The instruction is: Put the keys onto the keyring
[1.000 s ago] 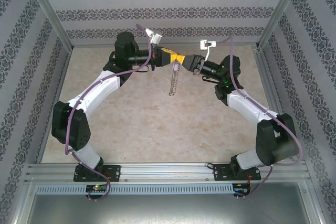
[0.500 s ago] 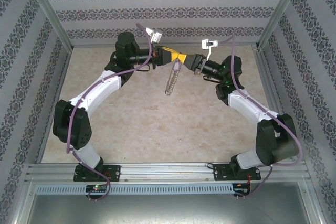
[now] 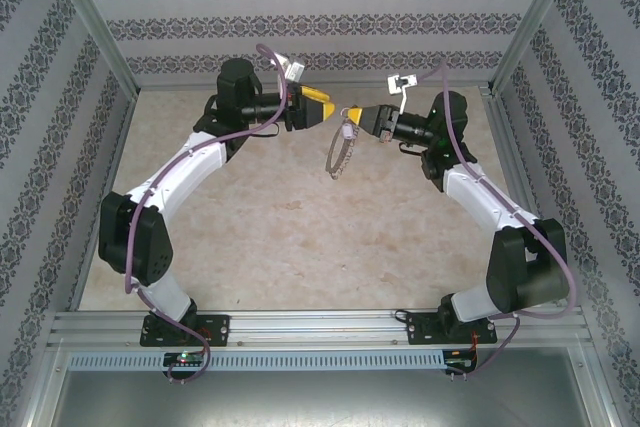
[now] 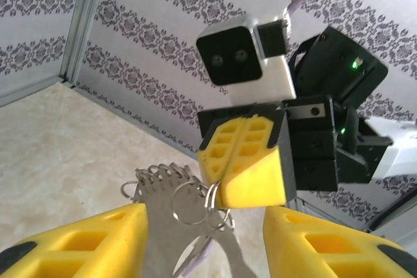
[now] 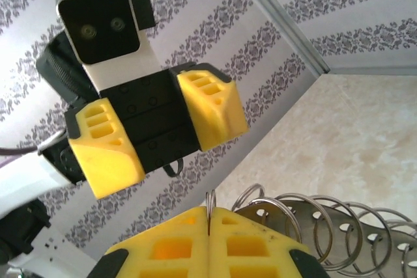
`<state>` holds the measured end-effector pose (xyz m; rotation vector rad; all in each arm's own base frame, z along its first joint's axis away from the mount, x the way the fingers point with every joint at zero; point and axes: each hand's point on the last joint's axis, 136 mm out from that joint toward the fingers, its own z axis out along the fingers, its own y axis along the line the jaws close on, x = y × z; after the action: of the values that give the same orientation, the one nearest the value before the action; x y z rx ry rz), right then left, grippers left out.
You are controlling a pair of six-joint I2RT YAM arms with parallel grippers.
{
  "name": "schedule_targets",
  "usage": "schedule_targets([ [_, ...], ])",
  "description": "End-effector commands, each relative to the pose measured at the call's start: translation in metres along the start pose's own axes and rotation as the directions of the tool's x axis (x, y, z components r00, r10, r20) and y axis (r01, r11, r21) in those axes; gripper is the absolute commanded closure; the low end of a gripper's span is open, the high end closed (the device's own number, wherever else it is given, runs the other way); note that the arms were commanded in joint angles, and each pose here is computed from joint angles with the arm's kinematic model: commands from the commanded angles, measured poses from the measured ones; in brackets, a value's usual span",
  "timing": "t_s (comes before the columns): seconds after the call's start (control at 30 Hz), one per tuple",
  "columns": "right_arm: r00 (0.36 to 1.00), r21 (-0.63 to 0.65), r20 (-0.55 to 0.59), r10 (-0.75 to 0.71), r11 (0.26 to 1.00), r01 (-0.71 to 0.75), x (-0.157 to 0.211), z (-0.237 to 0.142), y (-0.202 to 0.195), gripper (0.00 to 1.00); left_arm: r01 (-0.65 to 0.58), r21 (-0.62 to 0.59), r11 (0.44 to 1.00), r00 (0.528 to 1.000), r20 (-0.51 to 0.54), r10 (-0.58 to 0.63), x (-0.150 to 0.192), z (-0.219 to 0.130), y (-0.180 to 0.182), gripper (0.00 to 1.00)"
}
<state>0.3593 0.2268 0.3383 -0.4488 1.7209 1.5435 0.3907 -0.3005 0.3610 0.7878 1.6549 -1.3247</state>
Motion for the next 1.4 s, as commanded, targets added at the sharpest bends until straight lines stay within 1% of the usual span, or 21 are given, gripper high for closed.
schedule_targets([
  [0.0, 0.989, -0.035, -0.113, -0.095, 0.995, 0.092, 0.009, 0.002, 0.01, 1.0, -0.055, 0.034, 0.998, 0.996, -0.075, 0.057, 0.003, -0.01, -0.014, 0.5],
  [0.03, 0.985, -0.032, -0.138, -0.104, 0.994, 0.1, 0.012, 0.003, 0.009, 1.0, -0.045, 0.041, 0.998, 0.994, -0.101, 0.049, 0.007, -0.01, -0.013, 0.51],
  [0.1, 0.977, -0.026, -0.18, -0.111, 0.994, 0.108, 0.018, 0.003, 0.006, 1.0, -0.03, 0.079, 0.996, 0.987, -0.154, 0.042, 0.016, -0.01, -0.016, 0.55],
  [0.2, 0.974, -0.042, -0.198, -0.109, 0.994, 0.103, 0.018, 0.003, 0.005, 1.0, 0.013, 0.126, 0.992, 0.977, -0.213, 0.014, 0.027, -0.01, -0.02, 0.62],
  [0.27, 0.973, -0.056, -0.206, -0.1, 0.994, 0.091, 0.018, 0.004, 0.005, 1.0, 0.033, 0.143, 0.989, 0.973, -0.23, 0.001, 0.03, -0.009, -0.021, 0.62],
  [0.73, 0.97, -0.081, -0.224, -0.095, 0.994, 0.078, 0.022, 0.015, 0.006, 1.0, 0.099, 0.176, 0.979, 0.965, -0.255, -0.051, 0.042, -0.001, -0.016, 0.62],
  [1.17, 0.969, -0.09, -0.227, -0.098, 0.993, 0.079, 0.023, 0.016, 0.009, 1.0, 0.12, 0.182, 0.976, 0.963, -0.258, -0.07, 0.044, 0.01, -0.007, 0.62],
  [1.37, 0.968, -0.093, -0.23, -0.097, 0.993, 0.078, 0.024, 0.017, 0.009, 1.0, 0.12, 0.187, 0.975, 0.963, -0.259, -0.069, 0.043, 0.014, -0.008, 0.63],
])
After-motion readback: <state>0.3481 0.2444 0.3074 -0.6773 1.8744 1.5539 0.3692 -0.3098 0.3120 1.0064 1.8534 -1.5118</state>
